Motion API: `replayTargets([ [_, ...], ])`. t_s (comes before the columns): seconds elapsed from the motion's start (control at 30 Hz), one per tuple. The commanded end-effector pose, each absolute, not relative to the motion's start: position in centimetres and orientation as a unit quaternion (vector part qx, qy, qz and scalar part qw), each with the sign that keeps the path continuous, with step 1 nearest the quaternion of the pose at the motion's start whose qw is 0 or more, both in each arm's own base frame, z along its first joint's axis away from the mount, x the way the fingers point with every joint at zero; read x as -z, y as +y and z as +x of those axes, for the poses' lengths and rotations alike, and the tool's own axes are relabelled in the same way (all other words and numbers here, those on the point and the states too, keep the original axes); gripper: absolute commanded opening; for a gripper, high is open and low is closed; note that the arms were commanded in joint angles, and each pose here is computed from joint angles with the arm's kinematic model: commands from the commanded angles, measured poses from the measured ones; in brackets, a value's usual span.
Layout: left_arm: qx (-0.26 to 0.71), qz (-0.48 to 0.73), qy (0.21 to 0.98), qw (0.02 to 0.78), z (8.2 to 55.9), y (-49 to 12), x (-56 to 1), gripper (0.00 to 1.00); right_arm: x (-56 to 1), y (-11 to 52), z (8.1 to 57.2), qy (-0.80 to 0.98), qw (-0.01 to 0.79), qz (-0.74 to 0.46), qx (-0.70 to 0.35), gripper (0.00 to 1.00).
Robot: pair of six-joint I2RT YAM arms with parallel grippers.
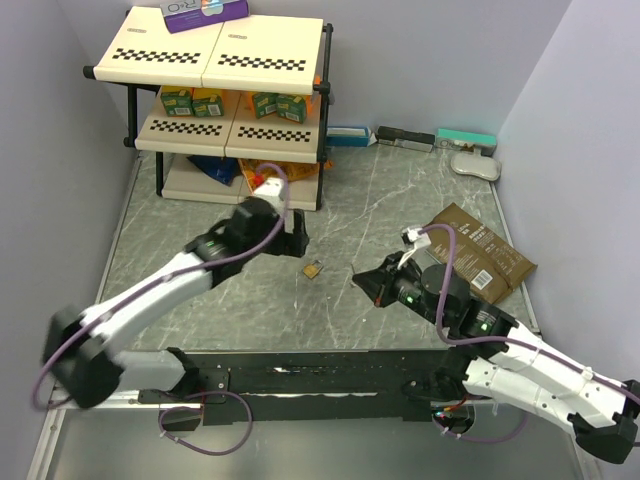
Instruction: Unlock with the key
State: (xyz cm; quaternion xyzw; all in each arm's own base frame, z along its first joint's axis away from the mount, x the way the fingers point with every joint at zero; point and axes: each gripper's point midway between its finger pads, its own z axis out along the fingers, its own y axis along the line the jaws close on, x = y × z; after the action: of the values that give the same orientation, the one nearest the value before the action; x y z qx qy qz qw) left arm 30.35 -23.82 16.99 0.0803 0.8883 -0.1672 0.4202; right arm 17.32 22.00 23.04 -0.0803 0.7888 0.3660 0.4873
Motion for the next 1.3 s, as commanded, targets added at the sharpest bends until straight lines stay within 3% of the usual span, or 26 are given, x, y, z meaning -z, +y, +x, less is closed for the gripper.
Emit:
replayTargets([
  [0.0,0.287,0.138,0.815,0.485,26.8,-24.9,-24.8,0.99,-29.7,24.8,15.9,0.73,0.49,-0.111,-0.463,0.0],
  [0.17,0.433,0.199,0.703,0.528,20.8,-25.7,-31.4,0.99,-33.7,25.7,14.1,0.688,0.483,-0.131,-0.526,0.0],
  [0.33,0.539,0.284,0.612,0.504,14.7,-26.6,-33.9,0.99,-35.3,26.3,12.3,0.662,0.46,-0.146,-0.573,0.0],
  [0.67,0.592,0.33,0.582,0.45,11.9,-29.9,-33.1,0.97,-37.4,26.6,11.0,0.639,0.448,-0.16,-0.604,0.0],
  [0.93,0.604,0.342,0.569,0.442,10.7,-31.4,-33.2,0.76,-37.2,26.5,11.3,0.641,0.449,-0.148,-0.604,0.0],
  [1.27,0.607,0.301,0.558,0.478,11.6,-30.7,-35.6,0.65,-36.4,26.2,11.4,0.644,0.453,-0.144,-0.599,0.0],
])
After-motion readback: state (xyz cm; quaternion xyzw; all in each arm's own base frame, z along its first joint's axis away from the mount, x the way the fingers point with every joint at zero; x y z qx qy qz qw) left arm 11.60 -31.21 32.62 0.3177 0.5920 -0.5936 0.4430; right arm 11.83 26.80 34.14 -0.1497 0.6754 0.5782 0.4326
